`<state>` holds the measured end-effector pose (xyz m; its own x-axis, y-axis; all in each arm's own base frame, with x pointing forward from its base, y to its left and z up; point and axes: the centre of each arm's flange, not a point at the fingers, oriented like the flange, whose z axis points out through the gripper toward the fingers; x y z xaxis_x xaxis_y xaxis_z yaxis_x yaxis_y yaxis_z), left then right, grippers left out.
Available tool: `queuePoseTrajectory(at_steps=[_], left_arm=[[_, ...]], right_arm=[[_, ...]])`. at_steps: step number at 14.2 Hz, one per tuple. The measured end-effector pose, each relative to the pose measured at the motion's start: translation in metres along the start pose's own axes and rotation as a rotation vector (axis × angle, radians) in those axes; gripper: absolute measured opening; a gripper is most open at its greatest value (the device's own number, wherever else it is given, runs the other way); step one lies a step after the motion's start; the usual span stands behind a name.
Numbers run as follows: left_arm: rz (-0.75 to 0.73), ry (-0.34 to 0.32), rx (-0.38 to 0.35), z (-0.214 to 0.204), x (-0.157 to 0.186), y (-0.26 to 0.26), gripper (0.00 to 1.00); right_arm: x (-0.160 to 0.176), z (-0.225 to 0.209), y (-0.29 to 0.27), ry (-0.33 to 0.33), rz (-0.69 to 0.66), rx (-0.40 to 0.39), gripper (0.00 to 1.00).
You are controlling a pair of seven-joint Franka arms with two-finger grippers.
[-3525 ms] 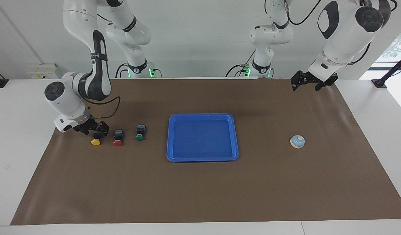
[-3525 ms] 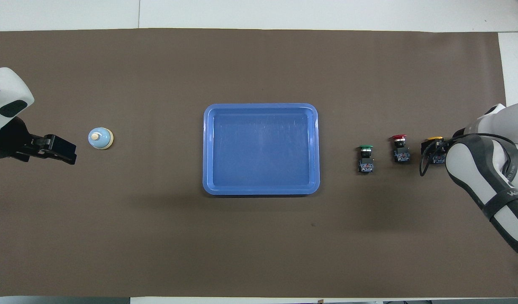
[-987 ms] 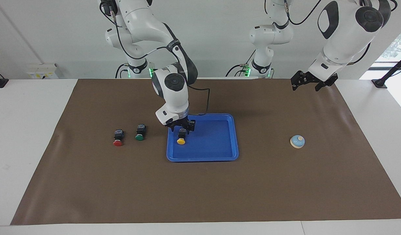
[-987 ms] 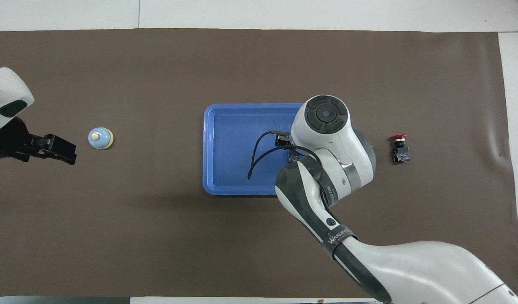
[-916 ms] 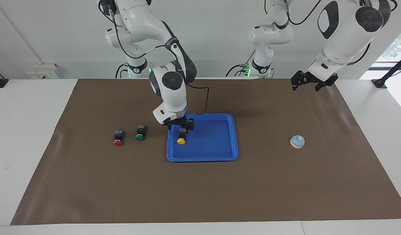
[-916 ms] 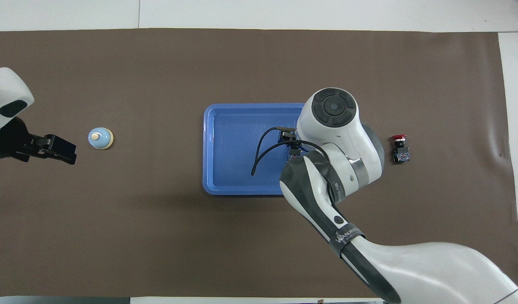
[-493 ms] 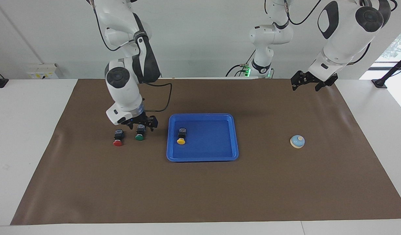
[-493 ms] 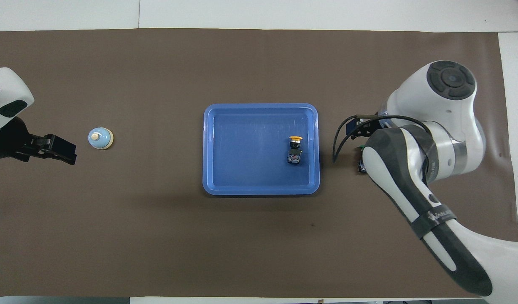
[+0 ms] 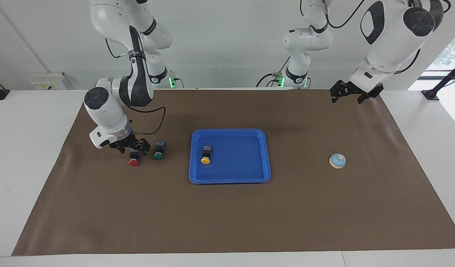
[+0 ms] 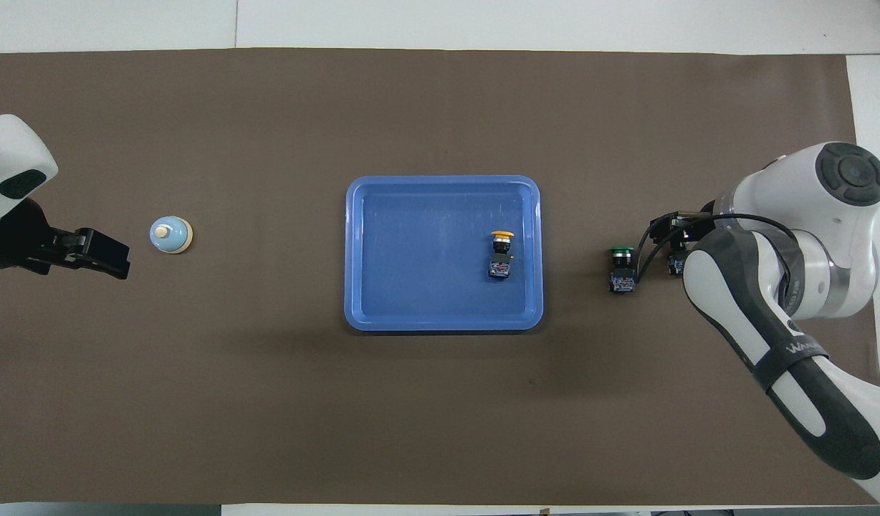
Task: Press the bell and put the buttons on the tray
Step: 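Move the right gripper back and grasp the red-capped button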
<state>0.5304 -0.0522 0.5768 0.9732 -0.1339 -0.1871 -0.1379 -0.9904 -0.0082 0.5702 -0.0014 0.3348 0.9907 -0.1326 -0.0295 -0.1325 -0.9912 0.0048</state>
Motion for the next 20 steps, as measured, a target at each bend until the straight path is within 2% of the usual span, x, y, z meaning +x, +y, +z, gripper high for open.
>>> queuePoseTrajectory(at_steps=[3, 6, 10, 13, 15, 16, 18, 20], left_arm=[[0.000, 0.000, 0.000, 0.000, 0.000, 0.000, 1.00], [0.000, 0.000, 0.000, 0.000, 0.000, 0.000, 1.00], [0.000, 0.000, 0.000, 0.000, 0.000, 0.000, 1.00], [0.000, 0.000, 0.000, 0.000, 0.000, 0.000, 1.00], [0.000, 0.000, 0.000, 0.000, 0.000, 0.000, 1.00], [0.000, 0.000, 0.000, 0.000, 0.000, 0.000, 1.00], [0.000, 0.000, 0.000, 0.000, 0.000, 0.000, 1.00], [0.000, 0.000, 0.000, 0.000, 0.000, 0.000, 1.00]], right_arm=[[-0.010, 0.016, 0.013, -0.015, -0.023, -0.001, 1.00], [-0.014, 0.029, 0.034, 0.001, -0.031, 0.002, 1.00], [-0.021, 0.040, 0.033, -0.014, -0.037, 0.002, 0.98], [-0.024, 0.047, 0.029, 0.029, -0.045, 0.005, 0.95], [-0.027, 0.052, 0.028, 0.040, -0.048, 0.006, 0.74], [-0.027, 0.052, 0.028, 0.043, -0.048, 0.006, 0.59], [-0.026, 0.049, 0.027, 0.050, -0.049, 0.007, 0.41], [-0.023, 0.044, 0.022, 0.038, -0.058, 0.006, 0.41]])
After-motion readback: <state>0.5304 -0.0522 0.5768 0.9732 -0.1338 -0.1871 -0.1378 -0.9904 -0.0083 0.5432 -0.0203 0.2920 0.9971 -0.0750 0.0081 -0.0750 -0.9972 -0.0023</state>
